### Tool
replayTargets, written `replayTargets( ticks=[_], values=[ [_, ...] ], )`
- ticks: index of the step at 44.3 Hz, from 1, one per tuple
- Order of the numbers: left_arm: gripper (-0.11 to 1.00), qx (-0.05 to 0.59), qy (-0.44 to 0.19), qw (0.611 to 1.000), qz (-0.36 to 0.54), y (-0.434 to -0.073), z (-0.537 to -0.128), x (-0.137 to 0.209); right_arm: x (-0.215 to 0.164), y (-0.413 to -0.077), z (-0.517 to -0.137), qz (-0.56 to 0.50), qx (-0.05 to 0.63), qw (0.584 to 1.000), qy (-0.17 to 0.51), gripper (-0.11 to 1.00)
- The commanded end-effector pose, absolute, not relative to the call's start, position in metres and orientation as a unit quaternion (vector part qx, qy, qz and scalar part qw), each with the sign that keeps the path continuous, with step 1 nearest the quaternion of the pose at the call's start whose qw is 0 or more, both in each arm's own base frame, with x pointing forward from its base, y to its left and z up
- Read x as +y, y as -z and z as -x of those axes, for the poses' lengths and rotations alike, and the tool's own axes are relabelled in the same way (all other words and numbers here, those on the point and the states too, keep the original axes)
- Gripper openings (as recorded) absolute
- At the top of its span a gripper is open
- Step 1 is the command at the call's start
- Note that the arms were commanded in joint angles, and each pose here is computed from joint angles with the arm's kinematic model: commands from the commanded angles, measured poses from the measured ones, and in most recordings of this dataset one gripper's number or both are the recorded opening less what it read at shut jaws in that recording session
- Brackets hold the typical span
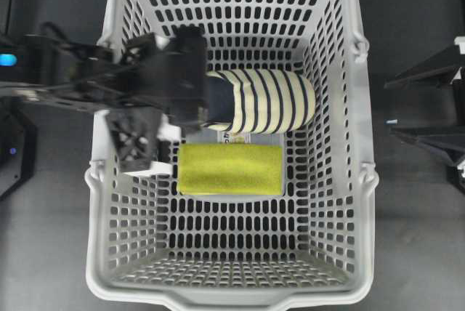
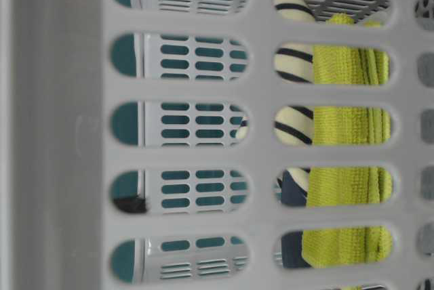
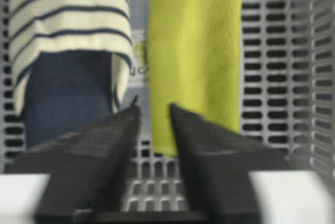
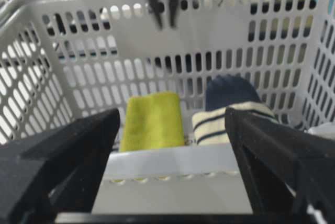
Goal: Pick up the yellow cloth from the shopping basket with the left arm.
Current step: 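Lower the left gripper onto the yellow cloth and close on it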
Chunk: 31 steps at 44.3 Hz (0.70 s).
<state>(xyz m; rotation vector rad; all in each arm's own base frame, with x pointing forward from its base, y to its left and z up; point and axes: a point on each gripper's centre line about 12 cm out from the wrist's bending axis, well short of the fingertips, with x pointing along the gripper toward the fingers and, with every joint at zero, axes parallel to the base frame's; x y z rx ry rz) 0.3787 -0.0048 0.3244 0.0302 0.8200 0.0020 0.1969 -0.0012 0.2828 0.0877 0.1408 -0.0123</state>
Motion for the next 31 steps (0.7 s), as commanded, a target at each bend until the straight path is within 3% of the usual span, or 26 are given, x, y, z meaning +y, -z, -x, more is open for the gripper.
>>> replayTargets(
  ticks=[1, 7, 10, 31],
  values=[
    [0.39, 0.396, 0.004, 0.918, -0.017, -0.331, -0.394, -0.010, -0.002, -0.293, -0.199, -0.045, 0.056, 0.997, 0.006, 0.77],
    [0.78, 0.416, 0.012, 0.909, -0.021, -0.318, -0.415, -0.019, -0.001, -0.293, -0.199, -0.046, 0.056, 0.997, 0.006, 0.77],
    [0.89, 0.434, 0.017, 0.901, -0.024, -0.306, -0.426, -0.024, -0.001, -0.292, -0.199, -0.047, 0.057, 0.997, 0.006, 0.77],
    [0.88, 0.521, 0.026, 0.853, -0.032, -0.215, -0.451, -0.039, -0.001, -0.287, -0.198, -0.047, 0.062, 0.997, 0.006, 0.77]
  ],
)
